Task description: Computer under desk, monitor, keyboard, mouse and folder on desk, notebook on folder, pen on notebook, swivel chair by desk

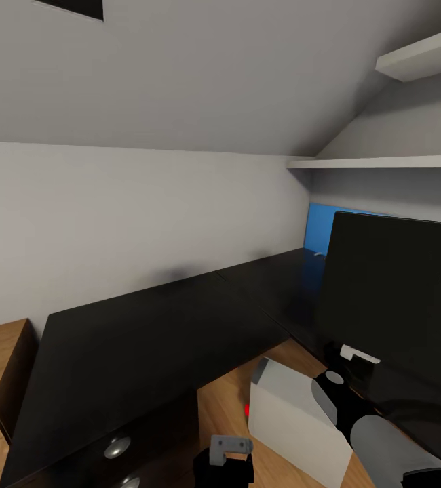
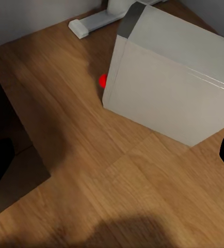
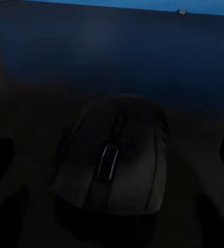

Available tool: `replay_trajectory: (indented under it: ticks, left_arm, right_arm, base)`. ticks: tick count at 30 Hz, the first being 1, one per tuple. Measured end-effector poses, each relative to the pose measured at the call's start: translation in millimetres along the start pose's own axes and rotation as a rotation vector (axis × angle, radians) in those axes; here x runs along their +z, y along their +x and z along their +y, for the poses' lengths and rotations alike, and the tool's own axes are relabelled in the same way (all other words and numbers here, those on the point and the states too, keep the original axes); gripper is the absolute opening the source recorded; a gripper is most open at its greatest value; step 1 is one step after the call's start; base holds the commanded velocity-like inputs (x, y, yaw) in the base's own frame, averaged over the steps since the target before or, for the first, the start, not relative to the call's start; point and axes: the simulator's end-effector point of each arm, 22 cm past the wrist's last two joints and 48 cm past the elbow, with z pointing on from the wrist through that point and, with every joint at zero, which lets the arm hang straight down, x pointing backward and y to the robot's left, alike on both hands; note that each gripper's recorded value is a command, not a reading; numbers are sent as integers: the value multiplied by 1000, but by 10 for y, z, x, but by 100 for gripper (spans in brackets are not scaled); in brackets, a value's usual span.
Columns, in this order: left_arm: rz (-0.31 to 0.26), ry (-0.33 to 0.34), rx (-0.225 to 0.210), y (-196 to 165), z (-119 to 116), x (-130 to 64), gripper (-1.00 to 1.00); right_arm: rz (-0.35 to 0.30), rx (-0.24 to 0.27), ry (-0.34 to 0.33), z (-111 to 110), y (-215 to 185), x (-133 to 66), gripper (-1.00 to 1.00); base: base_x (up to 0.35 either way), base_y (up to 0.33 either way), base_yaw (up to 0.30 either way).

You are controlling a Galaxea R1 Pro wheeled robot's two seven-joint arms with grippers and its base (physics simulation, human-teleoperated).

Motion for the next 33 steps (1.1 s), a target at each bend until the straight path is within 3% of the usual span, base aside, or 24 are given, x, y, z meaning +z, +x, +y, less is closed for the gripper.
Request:
replay_trajectory:
  ticks: [33]
  left_arm:
    - [3, 2, -2, 8, -7, -2, 100]
  right_arm:
    - [0, 0, 0, 0, -2, -1, 100]
  base:
    - [20, -20, 0]
